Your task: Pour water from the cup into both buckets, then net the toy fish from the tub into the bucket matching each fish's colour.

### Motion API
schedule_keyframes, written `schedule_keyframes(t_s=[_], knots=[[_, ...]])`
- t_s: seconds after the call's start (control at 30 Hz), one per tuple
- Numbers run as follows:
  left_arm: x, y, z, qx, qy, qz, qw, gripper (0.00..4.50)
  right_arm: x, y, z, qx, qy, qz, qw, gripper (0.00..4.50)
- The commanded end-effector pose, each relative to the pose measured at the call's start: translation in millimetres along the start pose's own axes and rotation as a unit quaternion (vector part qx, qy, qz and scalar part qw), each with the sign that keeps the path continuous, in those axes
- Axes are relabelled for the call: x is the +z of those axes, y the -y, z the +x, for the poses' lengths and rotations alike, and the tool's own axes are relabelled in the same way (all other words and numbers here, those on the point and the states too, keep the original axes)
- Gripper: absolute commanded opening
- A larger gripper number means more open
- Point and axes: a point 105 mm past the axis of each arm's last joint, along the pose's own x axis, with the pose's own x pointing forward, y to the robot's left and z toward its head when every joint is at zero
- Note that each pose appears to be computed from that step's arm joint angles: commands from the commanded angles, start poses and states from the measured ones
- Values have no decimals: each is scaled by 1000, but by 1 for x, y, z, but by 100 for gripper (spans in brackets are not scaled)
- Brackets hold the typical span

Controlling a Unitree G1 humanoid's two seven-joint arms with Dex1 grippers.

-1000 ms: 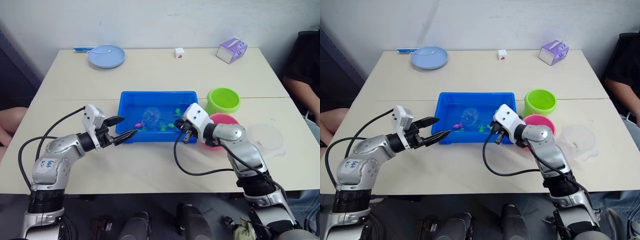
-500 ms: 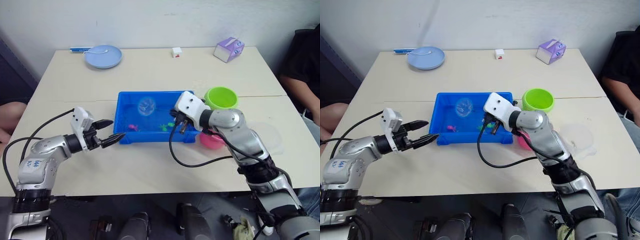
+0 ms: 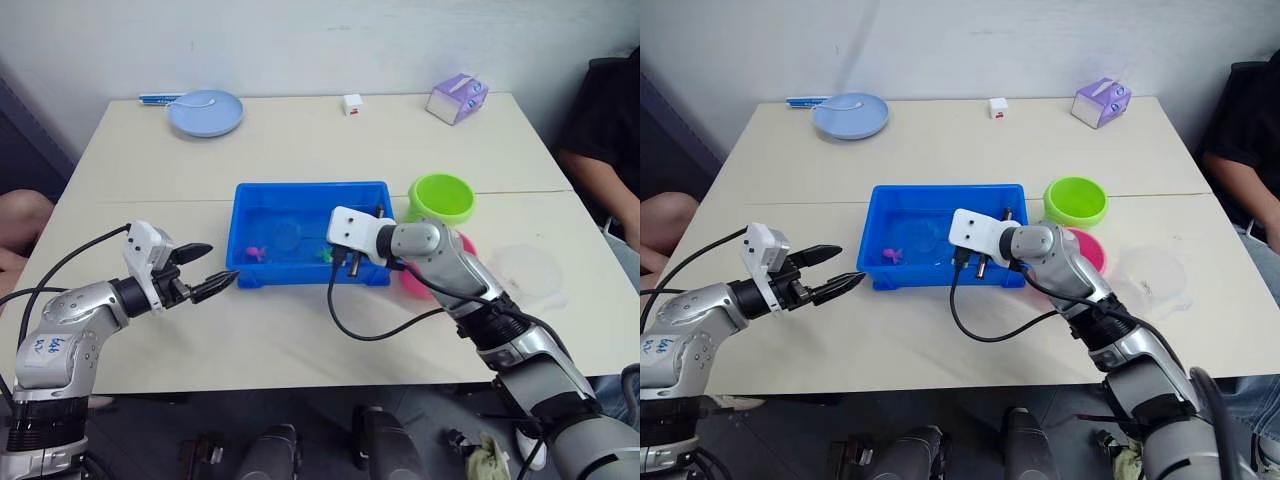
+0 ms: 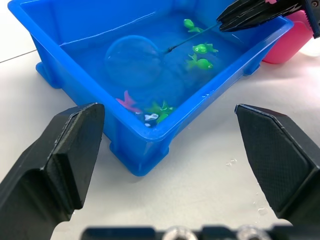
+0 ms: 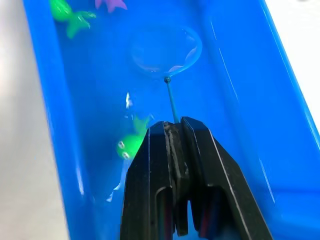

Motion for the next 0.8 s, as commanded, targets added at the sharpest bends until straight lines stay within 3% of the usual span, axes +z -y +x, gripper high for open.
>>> schedule_keyframes(t_s=[0.03, 0.5, 0.8], knots=[[12, -4, -8, 13, 19, 14, 1000, 450, 22, -1, 5, 9, 31, -16, 999, 79], [13, -11, -10, 25, 20, 16, 999, 450, 44, -12, 5, 53, 80, 63, 993, 79], [13, -8, -5, 18, 25, 14, 999, 450, 45, 3, -3, 3, 108, 119, 987, 79]])
